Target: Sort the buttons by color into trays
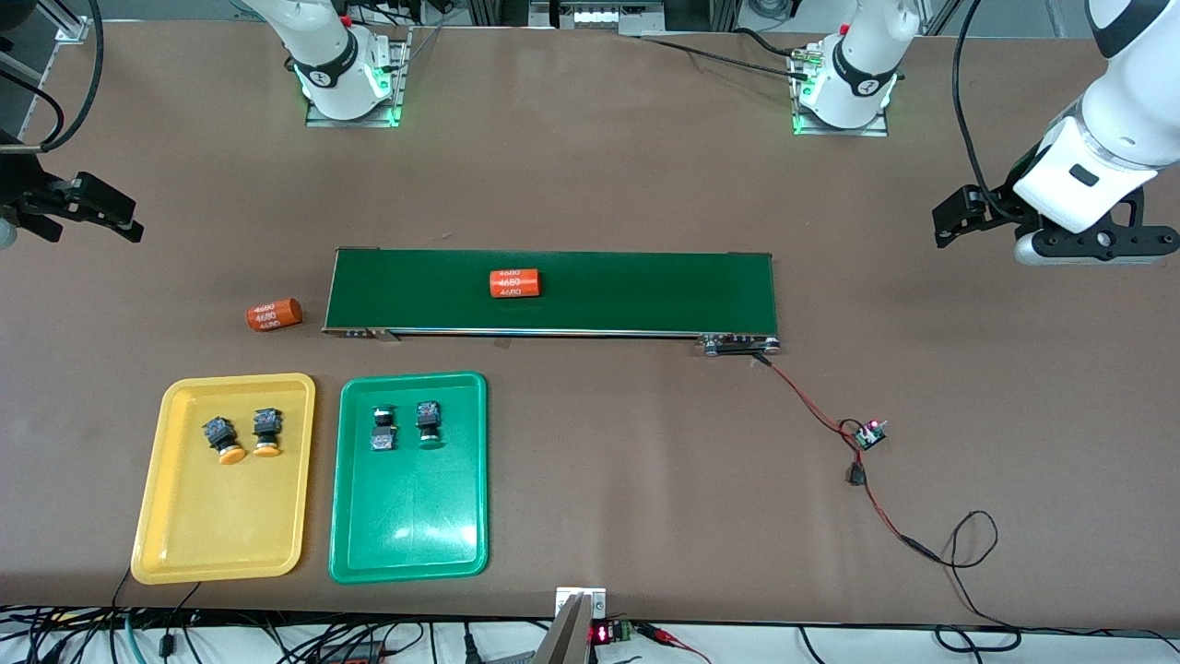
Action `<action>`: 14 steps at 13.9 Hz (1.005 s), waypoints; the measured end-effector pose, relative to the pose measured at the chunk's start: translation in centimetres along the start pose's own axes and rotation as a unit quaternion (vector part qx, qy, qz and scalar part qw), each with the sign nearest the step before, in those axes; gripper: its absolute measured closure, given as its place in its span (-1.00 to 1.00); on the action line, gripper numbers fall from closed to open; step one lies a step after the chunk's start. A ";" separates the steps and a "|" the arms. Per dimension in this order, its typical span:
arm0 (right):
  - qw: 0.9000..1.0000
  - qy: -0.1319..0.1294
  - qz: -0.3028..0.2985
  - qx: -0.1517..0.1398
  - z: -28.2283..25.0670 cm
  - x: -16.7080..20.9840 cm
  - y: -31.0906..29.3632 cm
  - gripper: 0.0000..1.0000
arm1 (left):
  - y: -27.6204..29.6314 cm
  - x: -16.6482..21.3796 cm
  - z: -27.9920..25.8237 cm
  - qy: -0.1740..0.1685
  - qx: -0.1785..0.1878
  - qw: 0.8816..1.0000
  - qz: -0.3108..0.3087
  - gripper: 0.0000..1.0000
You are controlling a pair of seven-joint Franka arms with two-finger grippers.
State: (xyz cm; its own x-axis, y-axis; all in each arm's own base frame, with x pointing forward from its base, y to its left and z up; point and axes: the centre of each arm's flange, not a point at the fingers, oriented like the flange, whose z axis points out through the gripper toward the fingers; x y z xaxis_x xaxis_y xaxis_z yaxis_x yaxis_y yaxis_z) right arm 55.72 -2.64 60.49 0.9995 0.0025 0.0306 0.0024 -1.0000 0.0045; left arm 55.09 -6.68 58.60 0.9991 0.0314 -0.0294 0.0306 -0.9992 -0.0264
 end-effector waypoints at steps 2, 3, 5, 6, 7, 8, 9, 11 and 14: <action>1.000 -0.004 -0.001 0.000 -0.1 -0.2 -0.1 -1.00 | 0.0 0.0 0.0 0.000 0.000 1.000 0.000 -1.00; 1.000 -0.006 -0.002 0.000 -0.1 -0.2 -0.2 -1.00 | 0.0 0.0 0.0 0.000 0.000 1.000 0.000 -1.00; 1.000 -0.007 -0.006 0.000 -0.1 -0.2 -0.6 -1.00 | 0.1 0.0 0.0 0.000 0.000 1.000 0.001 -1.00; 1.000 -0.008 -0.007 0.001 -0.1 -0.2 -0.7 -1.00 | 0.1 0.0 0.0 0.000 0.000 1.000 0.001 -1.00; 1.000 -0.010 -0.008 0.001 0.0 -0.3 -0.8 -1.00 | 0.1 0.0 0.0 0.000 0.000 1.000 0.001 -1.00; 1.000 -0.015 -0.008 0.001 0.1 -0.3 -0.9 -1.00 | 0.1 0.0 0.0 0.000 0.000 1.000 0.001 -1.00; 1.000 -0.020 -0.008 0.001 0.3 -0.4 -0.9 -1.00 | 0.1 0.0 0.0 0.000 0.000 1.000 0.001 -1.00; 1.000 -0.025 -0.007 0.001 0.5 -0.4 -0.7 -1.00 | 0.1 0.0 0.0 -0.001 0.000 1.000 0.001 -1.00; 1.000 -0.024 -0.007 0.001 0.5 -0.4 -0.8 -1.00 | 0.1 -0.1 0.1 -0.003 0.001 1.000 0.001 -1.00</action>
State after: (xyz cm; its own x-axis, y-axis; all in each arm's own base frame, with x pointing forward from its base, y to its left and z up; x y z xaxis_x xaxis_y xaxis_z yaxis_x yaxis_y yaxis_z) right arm 55.34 -1.89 60.02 0.9997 0.0171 -0.0180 0.0171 -0.9998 0.0027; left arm 55.00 -6.81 58.54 0.9989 0.0290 -0.0362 0.0280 -0.9992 -0.0276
